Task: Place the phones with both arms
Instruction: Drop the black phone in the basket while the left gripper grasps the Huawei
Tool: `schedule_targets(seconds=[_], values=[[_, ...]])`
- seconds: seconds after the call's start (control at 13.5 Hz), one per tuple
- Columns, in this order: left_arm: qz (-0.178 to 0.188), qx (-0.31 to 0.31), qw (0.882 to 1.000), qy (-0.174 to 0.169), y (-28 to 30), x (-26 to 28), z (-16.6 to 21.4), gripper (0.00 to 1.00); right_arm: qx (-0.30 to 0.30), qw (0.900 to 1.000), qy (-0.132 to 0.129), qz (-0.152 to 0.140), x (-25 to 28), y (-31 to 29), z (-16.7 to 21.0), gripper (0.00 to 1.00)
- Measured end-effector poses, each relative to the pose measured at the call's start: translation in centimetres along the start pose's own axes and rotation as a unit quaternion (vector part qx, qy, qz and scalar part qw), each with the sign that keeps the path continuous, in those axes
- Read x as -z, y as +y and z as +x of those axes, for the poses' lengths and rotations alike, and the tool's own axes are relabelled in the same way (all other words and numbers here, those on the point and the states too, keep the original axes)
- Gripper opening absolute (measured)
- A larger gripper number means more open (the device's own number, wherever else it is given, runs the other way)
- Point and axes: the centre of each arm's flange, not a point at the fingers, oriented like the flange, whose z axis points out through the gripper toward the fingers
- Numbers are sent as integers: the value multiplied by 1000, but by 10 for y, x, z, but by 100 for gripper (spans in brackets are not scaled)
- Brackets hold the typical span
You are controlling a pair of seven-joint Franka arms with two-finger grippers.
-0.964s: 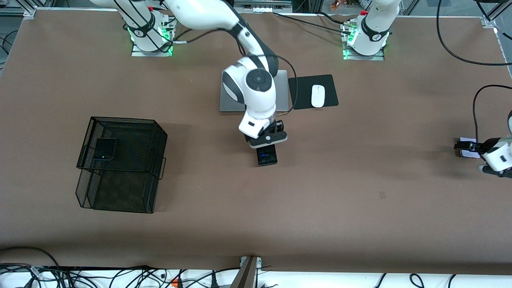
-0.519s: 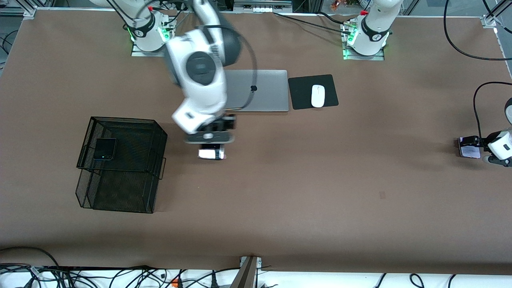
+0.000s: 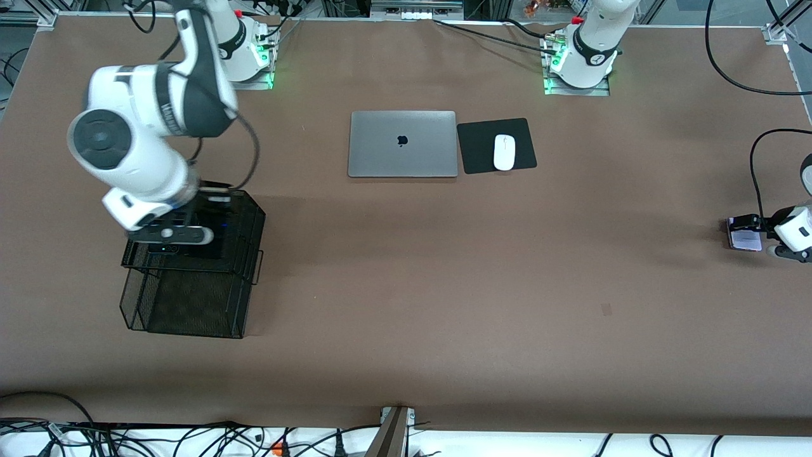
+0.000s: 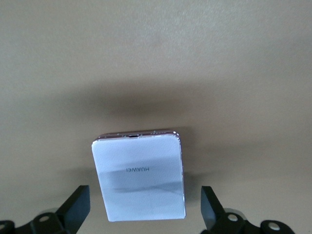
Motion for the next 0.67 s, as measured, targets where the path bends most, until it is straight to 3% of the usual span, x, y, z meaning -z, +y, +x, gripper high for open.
schedule_targets(seconds=[0.37,0.67], values=[[-3,5,1000,14,-5,-18,-2,100,2,1000,2,-7,-70,22,-11,79],[-3,7,1000,23,-7,-26,-2,100,2,1000,-8,-3,-91,19,-16,79]])
